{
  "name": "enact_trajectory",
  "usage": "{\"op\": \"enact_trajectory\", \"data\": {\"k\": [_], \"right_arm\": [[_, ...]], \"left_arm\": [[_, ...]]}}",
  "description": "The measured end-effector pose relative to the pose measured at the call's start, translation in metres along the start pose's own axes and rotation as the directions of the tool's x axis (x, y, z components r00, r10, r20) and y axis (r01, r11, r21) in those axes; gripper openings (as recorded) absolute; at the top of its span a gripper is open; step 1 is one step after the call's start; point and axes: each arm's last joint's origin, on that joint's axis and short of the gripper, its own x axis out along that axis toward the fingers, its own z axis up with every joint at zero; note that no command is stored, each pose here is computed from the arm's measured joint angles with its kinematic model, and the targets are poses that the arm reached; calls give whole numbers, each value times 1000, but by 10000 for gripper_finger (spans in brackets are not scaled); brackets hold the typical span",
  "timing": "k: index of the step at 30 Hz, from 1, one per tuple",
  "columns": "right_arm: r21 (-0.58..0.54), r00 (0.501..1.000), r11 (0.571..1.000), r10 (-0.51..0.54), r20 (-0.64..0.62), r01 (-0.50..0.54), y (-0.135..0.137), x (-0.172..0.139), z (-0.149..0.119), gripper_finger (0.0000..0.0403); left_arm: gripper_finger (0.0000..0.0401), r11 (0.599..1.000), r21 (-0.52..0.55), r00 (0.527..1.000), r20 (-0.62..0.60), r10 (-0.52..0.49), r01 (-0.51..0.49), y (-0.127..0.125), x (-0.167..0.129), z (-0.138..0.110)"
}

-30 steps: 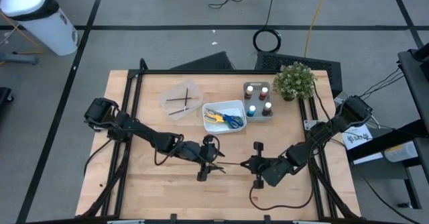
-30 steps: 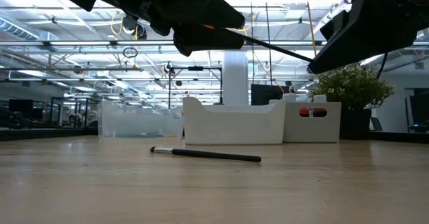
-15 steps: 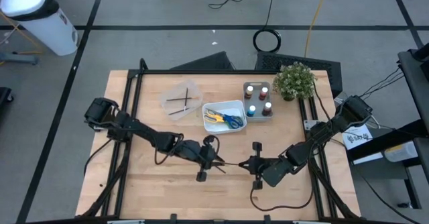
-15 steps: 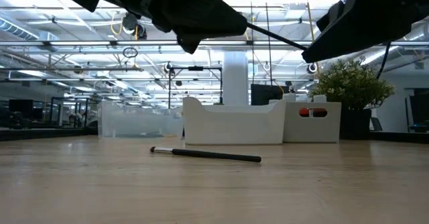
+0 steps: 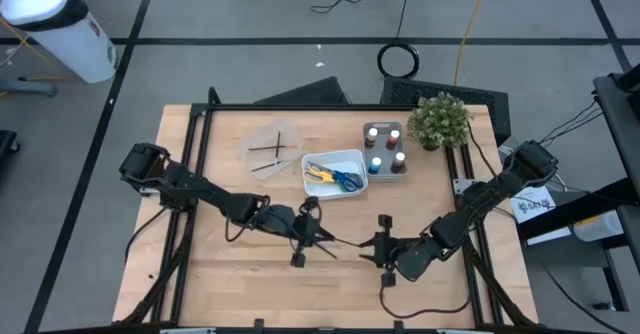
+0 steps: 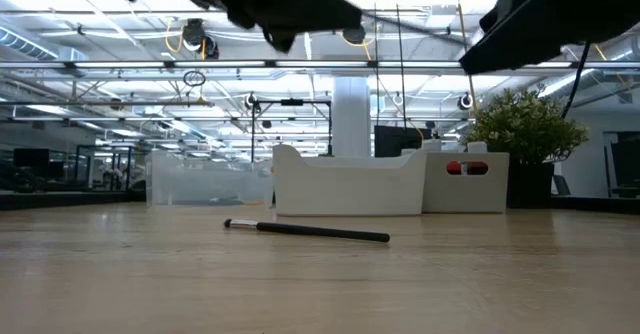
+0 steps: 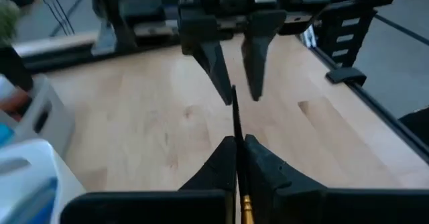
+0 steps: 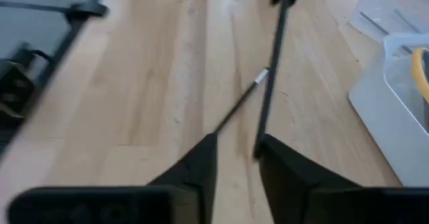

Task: Pick & Place Paint Supplies
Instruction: Put the gold paint brush in the transparent bin

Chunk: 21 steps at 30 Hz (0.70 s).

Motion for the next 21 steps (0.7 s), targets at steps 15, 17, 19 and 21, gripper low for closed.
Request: {"op": "enact_trajectory", "data": {"k": [15,17,19,21], "right_arm": [[39,985,985,166,51,-168,8,-29,15,173],[32,985,985,167,52,-169,8,-29,15,170],[26,985,986,164,57,-166,7,-29,16,167],[30,985,986,160,64,-162,6,-28,17,165]], "left_arm": [[10,939,-45,933,111,343,-340,19,-93,-30],[10,913,-113,901,153,405,-392,25,-111,-46],[10,869,-186,854,175,489,-459,33,-126,-61],[10,819,-242,807,172,564,-521,40,-138,-76]]}}
